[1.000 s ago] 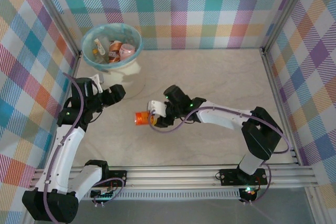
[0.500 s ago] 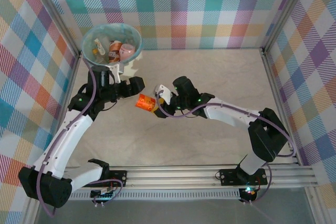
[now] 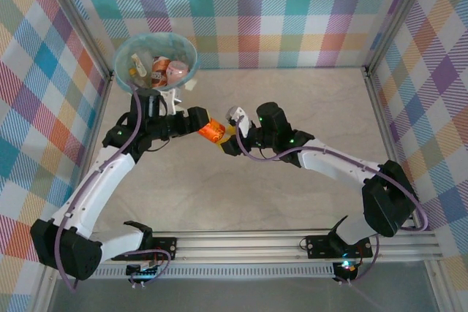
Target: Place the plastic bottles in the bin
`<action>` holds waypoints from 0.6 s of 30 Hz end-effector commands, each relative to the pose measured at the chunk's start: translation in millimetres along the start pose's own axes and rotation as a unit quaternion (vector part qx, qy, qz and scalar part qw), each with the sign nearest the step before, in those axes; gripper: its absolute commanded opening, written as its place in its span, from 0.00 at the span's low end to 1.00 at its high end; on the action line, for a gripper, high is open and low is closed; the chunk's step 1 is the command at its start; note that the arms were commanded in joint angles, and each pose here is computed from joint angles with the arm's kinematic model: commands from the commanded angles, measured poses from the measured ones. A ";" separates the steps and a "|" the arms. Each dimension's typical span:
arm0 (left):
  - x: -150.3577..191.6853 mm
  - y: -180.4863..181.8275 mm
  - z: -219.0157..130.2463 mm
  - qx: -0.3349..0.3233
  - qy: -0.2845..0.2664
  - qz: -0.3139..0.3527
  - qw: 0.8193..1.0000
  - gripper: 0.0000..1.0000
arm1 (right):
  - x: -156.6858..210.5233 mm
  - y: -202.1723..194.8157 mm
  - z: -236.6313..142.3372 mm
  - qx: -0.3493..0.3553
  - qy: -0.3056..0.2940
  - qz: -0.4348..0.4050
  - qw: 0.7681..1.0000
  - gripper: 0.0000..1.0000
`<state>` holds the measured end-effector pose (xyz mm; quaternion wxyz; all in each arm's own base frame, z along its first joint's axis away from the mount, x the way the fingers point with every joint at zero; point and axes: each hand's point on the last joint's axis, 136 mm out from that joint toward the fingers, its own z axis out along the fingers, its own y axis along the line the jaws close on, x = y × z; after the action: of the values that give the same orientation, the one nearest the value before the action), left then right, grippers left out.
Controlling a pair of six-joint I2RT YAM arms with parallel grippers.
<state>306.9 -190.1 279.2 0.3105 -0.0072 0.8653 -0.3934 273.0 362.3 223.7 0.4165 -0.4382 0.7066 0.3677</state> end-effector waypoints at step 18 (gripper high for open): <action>-51.7 -39.5 -44.4 -0.023 -0.082 0.055 0.995 0.50 | -46.1 -5.6 -36.0 0.066 -0.077 -0.019 0.995 1.00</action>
<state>310.2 -189.9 313.8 0.3334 -0.0033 0.8600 -0.3862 277.4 351.2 244.1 0.4558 -0.4123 0.7055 0.3528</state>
